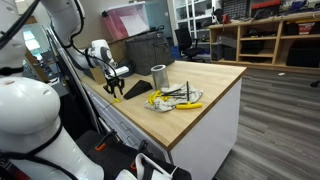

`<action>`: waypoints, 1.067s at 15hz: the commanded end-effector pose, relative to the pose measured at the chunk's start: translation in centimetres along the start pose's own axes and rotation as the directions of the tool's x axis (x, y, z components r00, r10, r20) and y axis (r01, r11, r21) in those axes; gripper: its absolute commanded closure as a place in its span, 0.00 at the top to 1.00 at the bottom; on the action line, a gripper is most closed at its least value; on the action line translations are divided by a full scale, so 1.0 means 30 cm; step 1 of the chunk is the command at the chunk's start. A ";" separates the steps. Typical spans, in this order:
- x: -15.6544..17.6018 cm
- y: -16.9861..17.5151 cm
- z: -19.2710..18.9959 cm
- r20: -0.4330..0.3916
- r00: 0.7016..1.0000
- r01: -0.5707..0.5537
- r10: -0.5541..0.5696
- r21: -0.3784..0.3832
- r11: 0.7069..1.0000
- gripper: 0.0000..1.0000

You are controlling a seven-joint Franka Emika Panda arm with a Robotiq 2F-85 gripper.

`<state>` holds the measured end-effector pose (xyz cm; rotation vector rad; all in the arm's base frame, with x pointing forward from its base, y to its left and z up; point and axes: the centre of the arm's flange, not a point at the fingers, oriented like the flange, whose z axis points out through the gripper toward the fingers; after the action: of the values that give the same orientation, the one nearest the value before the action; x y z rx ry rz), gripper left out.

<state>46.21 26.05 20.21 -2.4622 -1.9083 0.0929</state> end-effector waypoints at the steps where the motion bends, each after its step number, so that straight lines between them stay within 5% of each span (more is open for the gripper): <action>1: -0.002 0.011 -0.001 0.008 1.000 0.011 -0.012 0.022 1.000 0.20; 4: 0.005 0.002 0.011 0.011 1.000 0.003 -0.004 0.029 1.000 0.00; 5: 0.008 -0.003 0.014 0.014 1.000 0.000 0.000 0.030 1.000 0.00; 6: 0.010 -0.008 0.019 0.018 1.000 0.003 -0.003 0.027 1.000 0.33; 8: 0.015 -0.015 0.028 0.021 1.000 0.007 -0.008 0.029 1.000 0.30; 14: 0.017 -0.022 0.057 0.027 1.000 0.009 -0.010 0.038 0.999 0.73; 15: 0.019 -0.020 0.067 0.029 1.000 0.004 -0.005 0.039 0.999 0.31; 16: 0.020 -0.021 0.075 0.031 1.000 0.002 -0.003 0.040 0.999 0.35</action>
<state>45.43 26.41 18.39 -2.4394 -1.9073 0.1471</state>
